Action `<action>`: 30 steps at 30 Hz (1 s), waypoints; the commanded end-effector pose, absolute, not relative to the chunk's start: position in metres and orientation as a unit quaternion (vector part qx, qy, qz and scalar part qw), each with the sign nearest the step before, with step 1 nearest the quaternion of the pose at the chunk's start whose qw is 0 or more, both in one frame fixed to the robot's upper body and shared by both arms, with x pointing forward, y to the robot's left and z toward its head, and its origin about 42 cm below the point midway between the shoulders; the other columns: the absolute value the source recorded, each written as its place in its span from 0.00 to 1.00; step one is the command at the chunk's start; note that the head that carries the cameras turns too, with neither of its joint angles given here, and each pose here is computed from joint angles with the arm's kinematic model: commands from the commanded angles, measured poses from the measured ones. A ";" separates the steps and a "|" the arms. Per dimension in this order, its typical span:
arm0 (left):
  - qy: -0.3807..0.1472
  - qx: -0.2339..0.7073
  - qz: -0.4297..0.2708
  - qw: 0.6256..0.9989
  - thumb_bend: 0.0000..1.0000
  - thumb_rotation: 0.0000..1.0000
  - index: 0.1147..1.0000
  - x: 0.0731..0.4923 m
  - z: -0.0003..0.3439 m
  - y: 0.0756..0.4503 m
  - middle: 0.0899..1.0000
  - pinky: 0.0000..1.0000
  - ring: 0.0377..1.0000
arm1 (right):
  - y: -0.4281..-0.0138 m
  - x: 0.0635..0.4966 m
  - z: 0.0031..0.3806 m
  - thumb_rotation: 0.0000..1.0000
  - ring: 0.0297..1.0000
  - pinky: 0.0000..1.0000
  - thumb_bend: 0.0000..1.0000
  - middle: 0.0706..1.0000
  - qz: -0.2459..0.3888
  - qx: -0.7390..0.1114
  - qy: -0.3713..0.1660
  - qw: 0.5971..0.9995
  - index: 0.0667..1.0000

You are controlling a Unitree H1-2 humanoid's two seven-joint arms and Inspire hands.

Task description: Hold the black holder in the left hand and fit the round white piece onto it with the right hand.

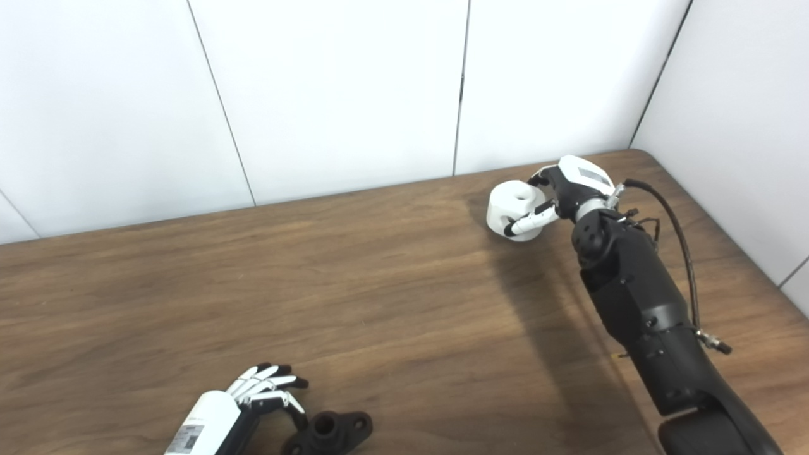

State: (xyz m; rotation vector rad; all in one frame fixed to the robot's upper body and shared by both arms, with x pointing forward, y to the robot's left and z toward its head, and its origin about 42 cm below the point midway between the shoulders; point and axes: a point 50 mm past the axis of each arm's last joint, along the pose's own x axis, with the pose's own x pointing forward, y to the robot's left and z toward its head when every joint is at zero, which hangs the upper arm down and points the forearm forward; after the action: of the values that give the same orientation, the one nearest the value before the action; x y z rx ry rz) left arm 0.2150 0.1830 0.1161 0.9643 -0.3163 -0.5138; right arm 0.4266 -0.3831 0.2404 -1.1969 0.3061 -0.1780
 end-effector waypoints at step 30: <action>-0.073 0.487 -0.273 0.826 0.52 0.05 0.42 0.201 0.105 0.187 0.75 0.85 0.84 | -0.385 0.432 0.273 0.14 0.99 0.97 0.51 0.84 -0.116 -0.549 0.062 0.826 0.45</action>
State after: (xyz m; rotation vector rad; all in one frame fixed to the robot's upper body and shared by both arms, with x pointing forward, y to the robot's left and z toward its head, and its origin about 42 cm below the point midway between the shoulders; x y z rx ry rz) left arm 0.2143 0.1801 0.1270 1.0019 -0.3021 -0.5065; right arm 0.4287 -0.3777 0.2382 -1.1385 0.2294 -0.1912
